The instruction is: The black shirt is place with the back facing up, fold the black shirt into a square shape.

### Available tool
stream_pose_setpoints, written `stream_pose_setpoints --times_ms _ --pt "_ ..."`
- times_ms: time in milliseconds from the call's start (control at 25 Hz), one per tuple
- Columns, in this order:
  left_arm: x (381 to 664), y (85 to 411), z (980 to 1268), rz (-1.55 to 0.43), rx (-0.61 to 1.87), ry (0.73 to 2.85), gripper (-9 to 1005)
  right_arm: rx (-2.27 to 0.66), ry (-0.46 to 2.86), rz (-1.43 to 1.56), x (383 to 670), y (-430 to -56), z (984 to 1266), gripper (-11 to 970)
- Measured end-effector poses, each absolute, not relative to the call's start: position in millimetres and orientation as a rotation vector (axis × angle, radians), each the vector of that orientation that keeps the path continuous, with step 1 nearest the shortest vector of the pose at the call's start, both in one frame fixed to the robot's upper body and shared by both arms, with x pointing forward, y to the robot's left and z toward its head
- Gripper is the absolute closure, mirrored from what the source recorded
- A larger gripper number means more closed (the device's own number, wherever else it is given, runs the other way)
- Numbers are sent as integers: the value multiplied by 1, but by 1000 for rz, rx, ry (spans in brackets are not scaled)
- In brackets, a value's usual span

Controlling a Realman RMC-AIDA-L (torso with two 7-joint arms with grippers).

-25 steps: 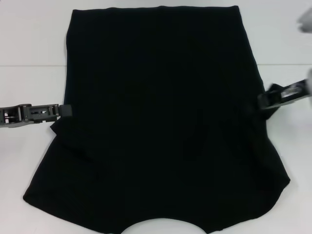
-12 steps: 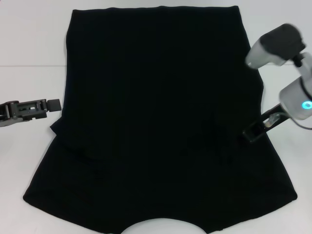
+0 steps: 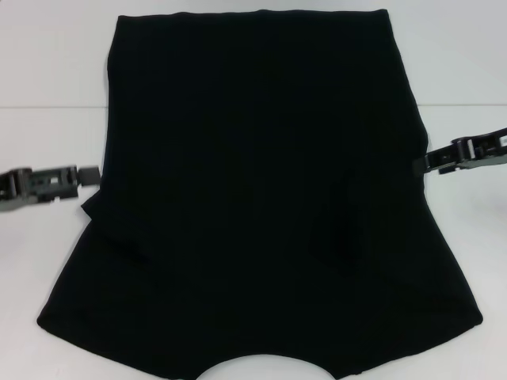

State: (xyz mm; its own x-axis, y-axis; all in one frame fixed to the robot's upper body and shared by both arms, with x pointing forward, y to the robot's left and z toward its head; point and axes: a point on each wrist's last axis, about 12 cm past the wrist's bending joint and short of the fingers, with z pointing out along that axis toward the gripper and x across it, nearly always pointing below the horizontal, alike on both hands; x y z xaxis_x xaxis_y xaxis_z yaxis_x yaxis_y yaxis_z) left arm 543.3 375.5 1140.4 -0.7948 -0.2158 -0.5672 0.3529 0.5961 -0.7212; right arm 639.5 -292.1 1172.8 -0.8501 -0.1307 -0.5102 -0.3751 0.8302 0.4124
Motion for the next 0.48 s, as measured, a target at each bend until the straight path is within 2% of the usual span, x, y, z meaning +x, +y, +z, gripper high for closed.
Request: stream_pose_setpoints --times_ms 280,480 --pt "513 396 1146 -1129 48 2523 89 -186 2522 829 636 -309 1173 275" --pt "502 403 1136 -1061 -50 2628 107 -139 2480 877 637 -312 1176 280"
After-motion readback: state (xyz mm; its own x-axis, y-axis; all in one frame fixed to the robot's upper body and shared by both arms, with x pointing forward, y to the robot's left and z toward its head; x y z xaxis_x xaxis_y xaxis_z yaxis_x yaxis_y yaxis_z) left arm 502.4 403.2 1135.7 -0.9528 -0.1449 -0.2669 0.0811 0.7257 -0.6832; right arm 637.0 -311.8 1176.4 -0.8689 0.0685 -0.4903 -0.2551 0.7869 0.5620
